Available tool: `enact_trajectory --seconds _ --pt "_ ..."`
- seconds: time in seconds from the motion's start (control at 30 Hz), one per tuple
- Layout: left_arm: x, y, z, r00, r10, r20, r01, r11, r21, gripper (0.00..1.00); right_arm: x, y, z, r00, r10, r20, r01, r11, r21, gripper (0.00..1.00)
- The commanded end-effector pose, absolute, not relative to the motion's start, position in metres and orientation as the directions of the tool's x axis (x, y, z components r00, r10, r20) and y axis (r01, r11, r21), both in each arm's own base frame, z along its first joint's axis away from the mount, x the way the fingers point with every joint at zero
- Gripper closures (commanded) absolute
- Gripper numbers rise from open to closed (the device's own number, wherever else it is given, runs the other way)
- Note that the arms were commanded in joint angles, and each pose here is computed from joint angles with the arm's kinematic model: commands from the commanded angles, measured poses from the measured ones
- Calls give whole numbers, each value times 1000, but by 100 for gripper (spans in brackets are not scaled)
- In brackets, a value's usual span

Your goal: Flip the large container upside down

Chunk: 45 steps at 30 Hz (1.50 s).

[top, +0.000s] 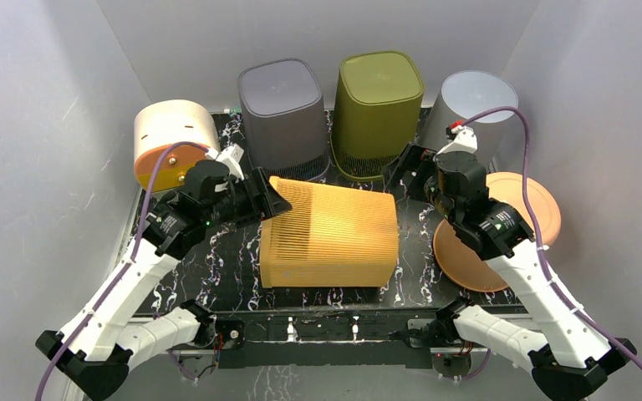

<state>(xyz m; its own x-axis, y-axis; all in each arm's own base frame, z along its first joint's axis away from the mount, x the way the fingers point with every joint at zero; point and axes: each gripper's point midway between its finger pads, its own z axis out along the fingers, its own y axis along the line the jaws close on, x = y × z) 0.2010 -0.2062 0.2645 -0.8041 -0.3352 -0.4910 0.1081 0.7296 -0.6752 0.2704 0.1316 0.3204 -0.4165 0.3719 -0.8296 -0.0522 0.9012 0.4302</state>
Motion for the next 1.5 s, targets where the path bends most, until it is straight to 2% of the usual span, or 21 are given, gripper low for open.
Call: enact_trajectory --seconds 0.0,0.13,0.2,0.27,0.4,0.6,0.7,0.93,1.03,1.1,1.2,1.47 --pt "208 -179 282 -745 -232 -625 171 840 -515 29 251 136 311 -471 433 -769 -50 857 513 2" --pt "208 -170 278 -773 -127 -621 184 892 -412 30 228 153 280 -594 422 -685 -75 819 569 2" --pt "207 -167 274 -786 -95 -611 188 904 -383 32 219 153 266 -634 441 -635 -30 807 590 2" --pt "205 -166 274 -789 -83 -608 196 905 -377 35 211 152 265 -634 489 -600 -6 772 635 2" --pt "195 -166 272 -808 -69 -586 205 899 -388 44 195 164 274 -639 546 -542 -63 665 744 2" --pt "186 -161 253 -831 -58 -553 188 907 -378 55 182 182 236 -764 486 -424 -4 654 756 2" --pt "185 -158 245 -834 -60 -548 175 914 -367 64 185 185 242 -762 478 -436 -30 646 762 2" --pt "181 -155 216 -874 -60 -482 125 931 -343 72 188 200 282 -759 483 -437 -106 570 815 2" --pt "182 -157 213 -869 -68 -490 129 925 -357 72 188 203 307 -739 500 -452 -155 526 836 2" --pt "182 -161 210 -875 -66 -480 134 920 -370 67 188 205 334 -712 522 -469 -213 475 854 2" --pt "185 -166 208 -876 -64 -479 142 913 -382 66 186 209 371 -674 538 -505 -312 412 856 2" --pt "216 -191 210 -818 -89 -569 210 874 -439 65 192 224 410 -642 500 -581 -451 366 814 2"
